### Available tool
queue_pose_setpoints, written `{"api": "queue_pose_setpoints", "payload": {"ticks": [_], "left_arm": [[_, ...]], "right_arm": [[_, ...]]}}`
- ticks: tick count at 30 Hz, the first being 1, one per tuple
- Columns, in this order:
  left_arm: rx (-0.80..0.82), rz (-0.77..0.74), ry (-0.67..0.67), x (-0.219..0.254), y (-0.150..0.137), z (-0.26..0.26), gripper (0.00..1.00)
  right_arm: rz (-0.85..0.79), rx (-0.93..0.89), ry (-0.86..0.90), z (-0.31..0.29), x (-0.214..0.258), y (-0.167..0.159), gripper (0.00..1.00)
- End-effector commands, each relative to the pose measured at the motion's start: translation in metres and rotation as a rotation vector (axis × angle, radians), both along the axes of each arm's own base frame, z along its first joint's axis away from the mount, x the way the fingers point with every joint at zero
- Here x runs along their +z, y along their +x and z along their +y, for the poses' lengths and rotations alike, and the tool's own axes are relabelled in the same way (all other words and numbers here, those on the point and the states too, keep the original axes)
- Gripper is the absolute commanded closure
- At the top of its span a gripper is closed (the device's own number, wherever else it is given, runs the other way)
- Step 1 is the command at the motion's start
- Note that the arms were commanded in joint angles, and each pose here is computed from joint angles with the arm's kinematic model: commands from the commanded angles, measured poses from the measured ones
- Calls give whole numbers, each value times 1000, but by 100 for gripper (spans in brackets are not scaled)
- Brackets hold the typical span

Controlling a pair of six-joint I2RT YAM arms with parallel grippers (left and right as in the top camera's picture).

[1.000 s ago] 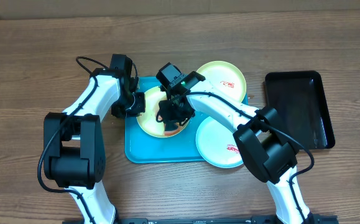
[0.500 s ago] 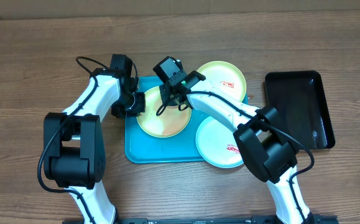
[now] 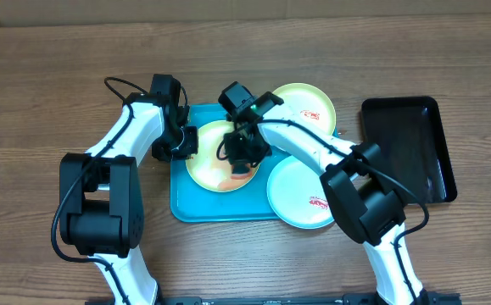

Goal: Clean dirty plates on tray and stack at the side
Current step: 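Lift the sponge with right gripper up and away from the plate, then lift the cleaned yellow plate with left gripper and place it left of tray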

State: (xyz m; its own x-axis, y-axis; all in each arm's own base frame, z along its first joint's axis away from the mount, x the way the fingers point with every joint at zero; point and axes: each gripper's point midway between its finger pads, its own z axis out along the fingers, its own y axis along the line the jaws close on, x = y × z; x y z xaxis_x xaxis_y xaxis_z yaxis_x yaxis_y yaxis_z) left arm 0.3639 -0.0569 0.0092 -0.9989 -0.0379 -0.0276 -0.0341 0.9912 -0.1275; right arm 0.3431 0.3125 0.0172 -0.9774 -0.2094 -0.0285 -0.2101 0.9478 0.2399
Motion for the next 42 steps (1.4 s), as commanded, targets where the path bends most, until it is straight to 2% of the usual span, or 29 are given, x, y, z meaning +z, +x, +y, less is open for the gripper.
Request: {"api": "queue_pose_setpoints", "payload": {"ticks": [1,6,10,12,18,26,31,37,42], "left_arm": [[-9,-7,38,-2,4,6,96],[-8,-13,54,2,3,9,96],[-21,-52,30,20,5,5,96],[-33,-72,-2,28,6,0,96],[-47,-81,-30,32,6,-5,96],[-62,-91,-49,27,9,-9,96],[-28,-47,-45,2,-2,-7,95],[-27,-27,-45,-12,-3,-8,86],[-18,-31,-61,-16,0,-11,86]], "right_arm": [[-193,-97,-30,-30,59,53,96],[-345,-176,151,-48,177,83,96],[-424,-266,236,-96,245,89,96],[-442,-303,233,-118,258,89,96],[-445,-364,203,-161,264,91,96],[-453,-352,195,-165,264,93,96],[-453,-349,193,-166,264,92,96],[-449,-350,192,-166,263,92,96],[-442,-350,188,-166,262,90,96]]}}
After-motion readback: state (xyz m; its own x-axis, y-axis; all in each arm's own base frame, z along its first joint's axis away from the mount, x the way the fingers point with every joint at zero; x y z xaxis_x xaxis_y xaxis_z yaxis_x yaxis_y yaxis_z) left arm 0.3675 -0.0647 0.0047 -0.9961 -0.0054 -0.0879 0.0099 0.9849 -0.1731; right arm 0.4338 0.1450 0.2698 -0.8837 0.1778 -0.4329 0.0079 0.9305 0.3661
